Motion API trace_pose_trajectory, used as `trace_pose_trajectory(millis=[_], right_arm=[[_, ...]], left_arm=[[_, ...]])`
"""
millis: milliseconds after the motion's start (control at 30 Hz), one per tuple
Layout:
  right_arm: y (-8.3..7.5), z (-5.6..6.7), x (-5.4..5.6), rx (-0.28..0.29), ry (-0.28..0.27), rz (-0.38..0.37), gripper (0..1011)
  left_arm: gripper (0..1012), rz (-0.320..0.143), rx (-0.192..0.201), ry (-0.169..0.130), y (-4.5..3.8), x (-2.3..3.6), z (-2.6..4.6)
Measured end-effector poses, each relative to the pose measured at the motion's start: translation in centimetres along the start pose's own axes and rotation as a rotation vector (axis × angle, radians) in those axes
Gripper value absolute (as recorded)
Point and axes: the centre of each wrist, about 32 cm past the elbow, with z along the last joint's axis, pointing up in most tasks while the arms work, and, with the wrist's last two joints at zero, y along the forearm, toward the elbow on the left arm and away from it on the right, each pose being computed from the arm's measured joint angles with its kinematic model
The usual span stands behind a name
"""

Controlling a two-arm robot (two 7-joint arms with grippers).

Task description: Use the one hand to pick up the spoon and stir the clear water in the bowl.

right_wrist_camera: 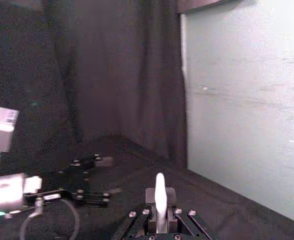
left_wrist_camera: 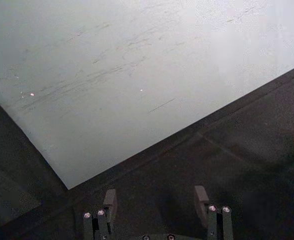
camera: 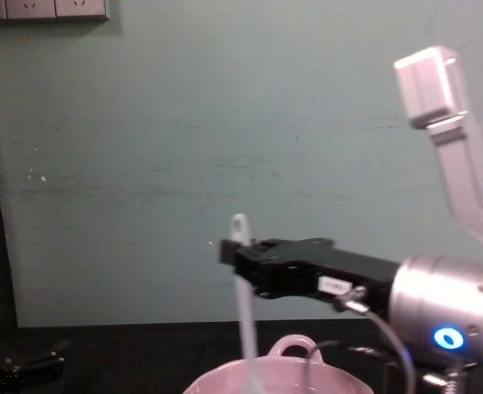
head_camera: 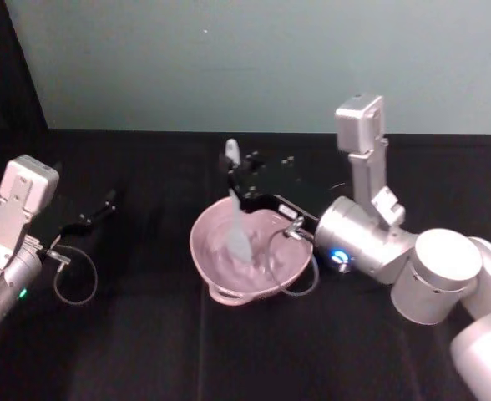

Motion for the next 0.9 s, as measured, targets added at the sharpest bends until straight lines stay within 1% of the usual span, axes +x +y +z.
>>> trace_pose_trajectory(millis=[100,200,333,433,567,733,800,867,900], right_arm=[[0.8,-0.1,-0.5,0.001,0.007,0.027,114],[2.0,-0.1,-1.0,0.012,0.011,0.059,114],[2.9,-0.1,-1.0,0.025,0.012,0.070,114],[3.3,-0.2,-0.8,0.032,0.014,0.066,114],[3.7,-0.5,0.1,0.036,0.017,0.045,114],[3.6,-0.8,1.4,0.033,0.020,0.006,114],[3.2,-0.9,2.0,0.033,0.025,-0.022,114],[2.8,-0.9,2.4,0.034,0.026,-0.041,114],[2.2,-1.0,2.8,0.034,0.026,-0.062,114]], left_arm=[[1011,0.000,0.000,0.000,0.00,0.00,0.00],[1011,0.000,0.000,0.000,0.00,0.00,0.00],[1011,0.000,0.000,0.000,0.00,0.00,0.00],[1011,0.000,0.000,0.000,0.00,0.00,0.00],[1011,0.000,0.000,0.000,0.00,0.00,0.00],[1011,0.000,0.000,0.000,0.00,0.00,0.00],[1011,0.000,0.000,0.000,0.00,0.00,0.00],[1011,0.000,0.000,0.000,0.00,0.00,0.00],[1011,0.000,0.000,0.000,0.00,0.00,0.00]])
